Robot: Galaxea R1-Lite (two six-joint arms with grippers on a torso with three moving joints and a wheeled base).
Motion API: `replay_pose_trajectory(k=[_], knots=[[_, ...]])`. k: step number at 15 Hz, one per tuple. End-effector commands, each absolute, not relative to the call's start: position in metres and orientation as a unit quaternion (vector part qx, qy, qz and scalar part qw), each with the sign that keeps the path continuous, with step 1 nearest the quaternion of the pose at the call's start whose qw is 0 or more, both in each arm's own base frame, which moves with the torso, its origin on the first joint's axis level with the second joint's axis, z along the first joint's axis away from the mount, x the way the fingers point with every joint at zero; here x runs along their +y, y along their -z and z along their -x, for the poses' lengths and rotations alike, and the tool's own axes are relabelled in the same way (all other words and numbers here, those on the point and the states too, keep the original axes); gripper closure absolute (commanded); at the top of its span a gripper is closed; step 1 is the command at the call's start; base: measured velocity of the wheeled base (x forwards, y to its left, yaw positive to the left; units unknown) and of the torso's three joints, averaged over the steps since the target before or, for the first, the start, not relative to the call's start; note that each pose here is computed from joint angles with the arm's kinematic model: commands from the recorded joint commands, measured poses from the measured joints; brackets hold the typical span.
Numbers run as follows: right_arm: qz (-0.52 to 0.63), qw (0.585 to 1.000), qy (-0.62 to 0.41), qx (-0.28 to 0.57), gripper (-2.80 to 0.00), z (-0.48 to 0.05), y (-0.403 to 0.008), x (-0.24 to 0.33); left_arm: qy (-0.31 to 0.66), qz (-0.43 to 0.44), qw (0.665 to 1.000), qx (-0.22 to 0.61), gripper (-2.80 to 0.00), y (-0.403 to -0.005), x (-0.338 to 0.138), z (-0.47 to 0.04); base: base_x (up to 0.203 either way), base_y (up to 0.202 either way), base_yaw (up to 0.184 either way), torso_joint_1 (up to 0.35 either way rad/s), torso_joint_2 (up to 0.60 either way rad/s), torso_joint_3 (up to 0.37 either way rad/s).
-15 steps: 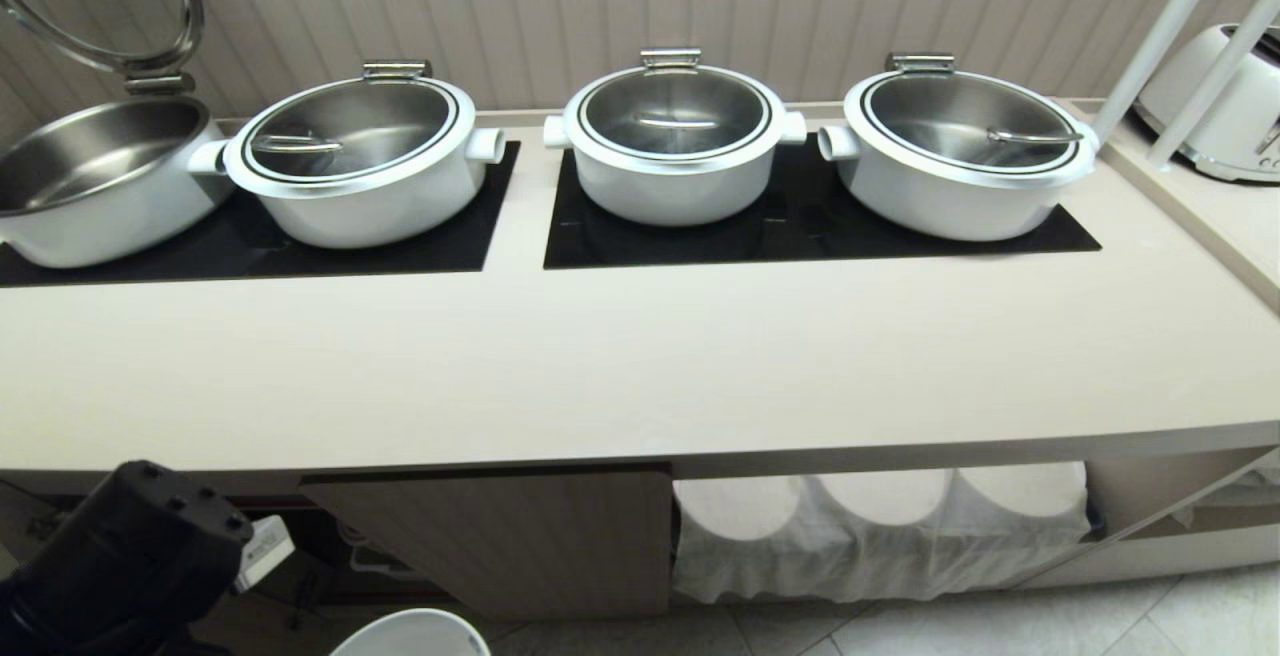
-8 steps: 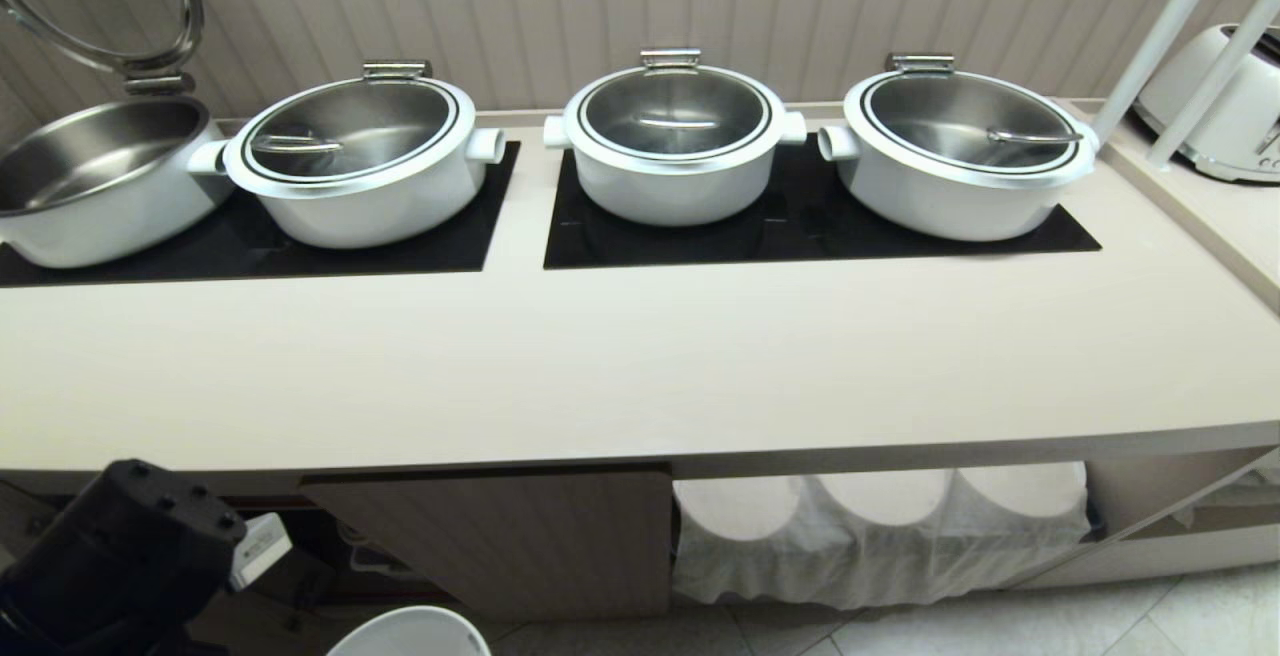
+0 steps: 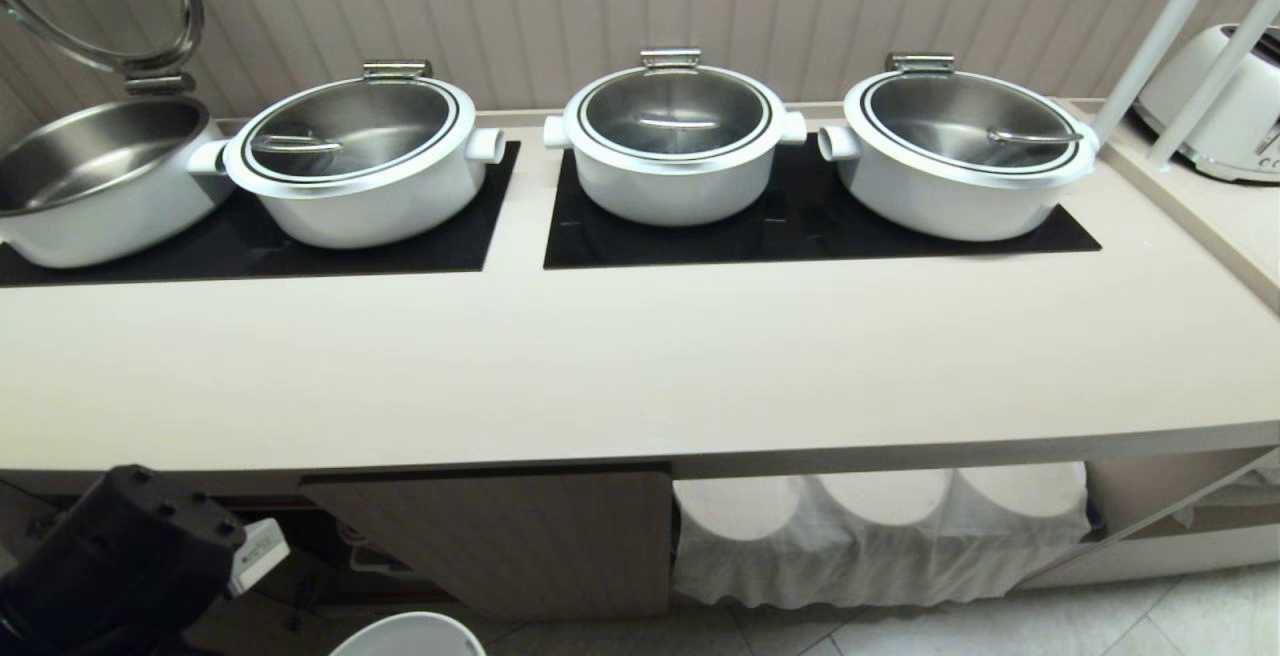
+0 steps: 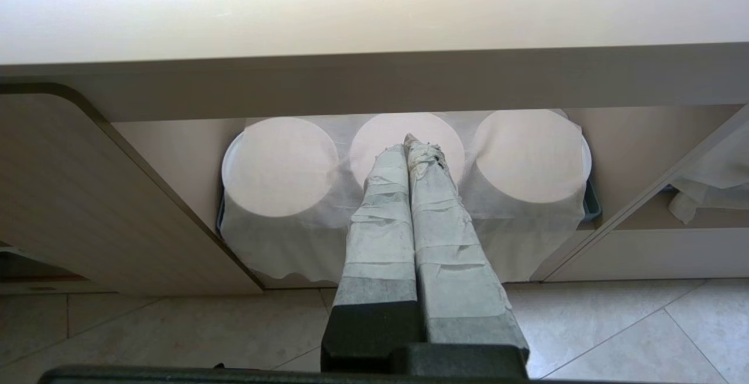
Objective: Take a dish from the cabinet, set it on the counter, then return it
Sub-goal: Put it back into the cabinet
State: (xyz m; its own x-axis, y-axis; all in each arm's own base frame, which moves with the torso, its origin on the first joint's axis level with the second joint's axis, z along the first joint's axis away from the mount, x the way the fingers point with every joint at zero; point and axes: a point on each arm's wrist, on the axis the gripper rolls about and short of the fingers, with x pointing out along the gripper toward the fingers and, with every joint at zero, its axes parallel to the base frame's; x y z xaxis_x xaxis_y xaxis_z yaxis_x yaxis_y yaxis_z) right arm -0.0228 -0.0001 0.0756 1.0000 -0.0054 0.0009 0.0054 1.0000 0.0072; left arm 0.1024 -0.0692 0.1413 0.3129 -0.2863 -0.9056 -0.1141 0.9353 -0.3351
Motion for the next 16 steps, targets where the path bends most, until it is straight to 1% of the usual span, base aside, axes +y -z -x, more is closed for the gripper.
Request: replay_pose_trajectory(k=[1, 16], knots=[[-0.004, 1.000, 0.003, 0.000, 0.00, 0.0227, -0.0757, -0.0002, 0.053, 0.174, 0.791, 0.585, 0.00, -0.1418, -0.0682, -0.1006, 0.000, 0.000, 0.000, 0.000, 0.00, 0.000], [-0.004, 1.000, 0.002, 0.000, 0.00, 0.0227, -0.0757, -0.0002, 0.052, 0.179, 0.793, 0.580, 0.00, -0.1434, -0.0663, -0.0991, 0.000, 0.000, 0.000, 0.000, 0.00, 0.000]])
